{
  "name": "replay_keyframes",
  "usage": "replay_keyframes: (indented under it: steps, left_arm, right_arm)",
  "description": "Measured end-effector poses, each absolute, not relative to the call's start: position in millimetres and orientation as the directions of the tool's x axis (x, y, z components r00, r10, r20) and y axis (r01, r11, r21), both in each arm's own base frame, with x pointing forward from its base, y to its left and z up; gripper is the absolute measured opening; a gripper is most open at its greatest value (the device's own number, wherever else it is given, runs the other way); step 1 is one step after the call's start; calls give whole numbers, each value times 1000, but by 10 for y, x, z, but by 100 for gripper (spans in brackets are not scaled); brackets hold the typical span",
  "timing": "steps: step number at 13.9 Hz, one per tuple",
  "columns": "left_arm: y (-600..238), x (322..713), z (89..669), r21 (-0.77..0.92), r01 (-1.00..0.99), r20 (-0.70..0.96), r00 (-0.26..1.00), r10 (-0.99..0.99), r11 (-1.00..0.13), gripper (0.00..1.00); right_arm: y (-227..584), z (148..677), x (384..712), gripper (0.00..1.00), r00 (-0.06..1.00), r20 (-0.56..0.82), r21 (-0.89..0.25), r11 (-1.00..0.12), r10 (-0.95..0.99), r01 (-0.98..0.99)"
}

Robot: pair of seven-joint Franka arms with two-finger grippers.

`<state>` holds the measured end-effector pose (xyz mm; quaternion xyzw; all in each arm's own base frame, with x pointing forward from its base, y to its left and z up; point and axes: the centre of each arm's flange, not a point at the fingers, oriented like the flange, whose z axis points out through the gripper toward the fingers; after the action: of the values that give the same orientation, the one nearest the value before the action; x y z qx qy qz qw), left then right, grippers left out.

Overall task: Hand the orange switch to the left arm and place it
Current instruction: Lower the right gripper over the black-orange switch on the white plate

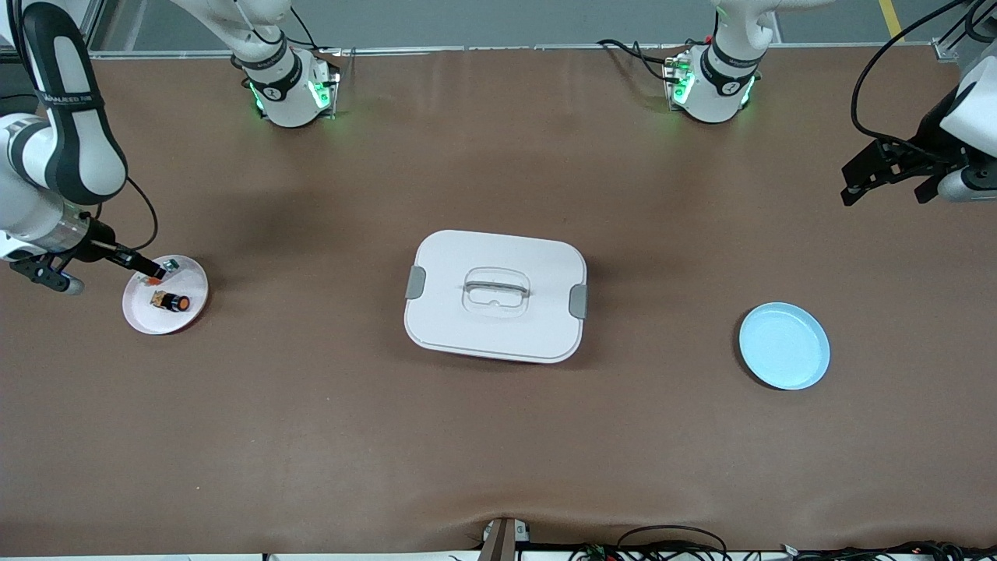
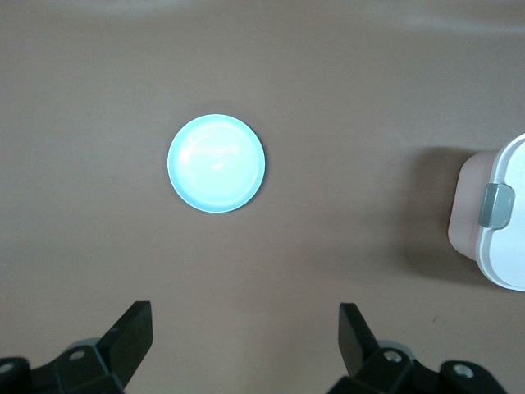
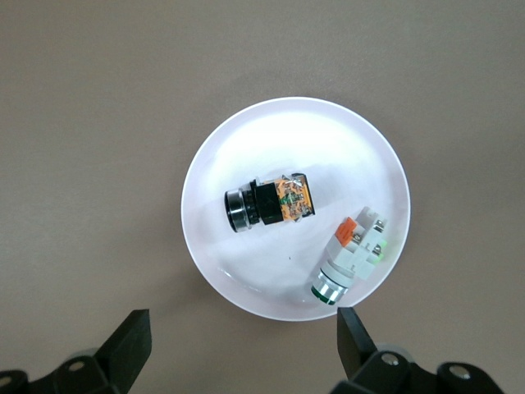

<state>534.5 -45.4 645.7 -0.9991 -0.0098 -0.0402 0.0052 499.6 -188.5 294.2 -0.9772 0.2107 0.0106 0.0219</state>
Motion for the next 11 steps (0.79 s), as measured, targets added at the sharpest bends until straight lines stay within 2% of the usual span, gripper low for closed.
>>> replay_keyframes:
  steps: [11]
  left_arm:
    - [-452,5346,6457,-10,20,80,997,20,-1000,100]
  right_arm:
    - [-1839,2106,5134,100,944,33,-6,-944,-329,-329]
